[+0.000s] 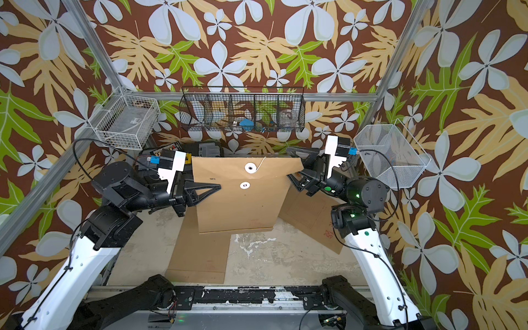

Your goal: Open the file bag

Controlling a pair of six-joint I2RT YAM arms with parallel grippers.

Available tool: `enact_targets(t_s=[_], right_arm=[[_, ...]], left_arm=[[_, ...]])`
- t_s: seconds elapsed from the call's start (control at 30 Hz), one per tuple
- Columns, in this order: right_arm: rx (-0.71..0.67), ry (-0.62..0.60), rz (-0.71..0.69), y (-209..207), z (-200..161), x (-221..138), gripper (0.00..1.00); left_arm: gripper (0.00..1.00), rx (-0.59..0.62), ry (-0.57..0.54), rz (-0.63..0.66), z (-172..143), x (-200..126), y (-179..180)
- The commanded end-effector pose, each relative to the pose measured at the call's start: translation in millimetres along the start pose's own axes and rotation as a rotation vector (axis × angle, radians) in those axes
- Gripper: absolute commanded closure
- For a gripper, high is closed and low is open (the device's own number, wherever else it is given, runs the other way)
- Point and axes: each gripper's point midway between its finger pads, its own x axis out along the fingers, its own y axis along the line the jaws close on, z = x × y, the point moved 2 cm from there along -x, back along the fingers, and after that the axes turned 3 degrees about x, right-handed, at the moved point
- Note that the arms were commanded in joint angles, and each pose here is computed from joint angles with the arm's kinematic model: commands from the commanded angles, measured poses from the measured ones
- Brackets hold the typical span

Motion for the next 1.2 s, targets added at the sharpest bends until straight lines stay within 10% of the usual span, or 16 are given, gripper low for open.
enact_targets(t_s=[0.0, 1.07, 1.17], right_arm=[[-0.06, 0.046, 0.084, 13.4, 1.5, 3.3, 0.44], [-0.064, 0.172, 0.203, 28.2, -4.0, 14.5, 1.0], [-0.067, 0.179, 0.095, 15.2, -8.6, 12.9, 1.0]], left_arm=[[1.0, 0.017, -0.012, -0.016, 3.3, -1.1, -3.1], [0.99, 0.015, -0.001, 0.063, -3.4, -6.0, 4.2], [0.66, -0.007, 0.002, 0.222, -12.3, -11.0, 27.4]])
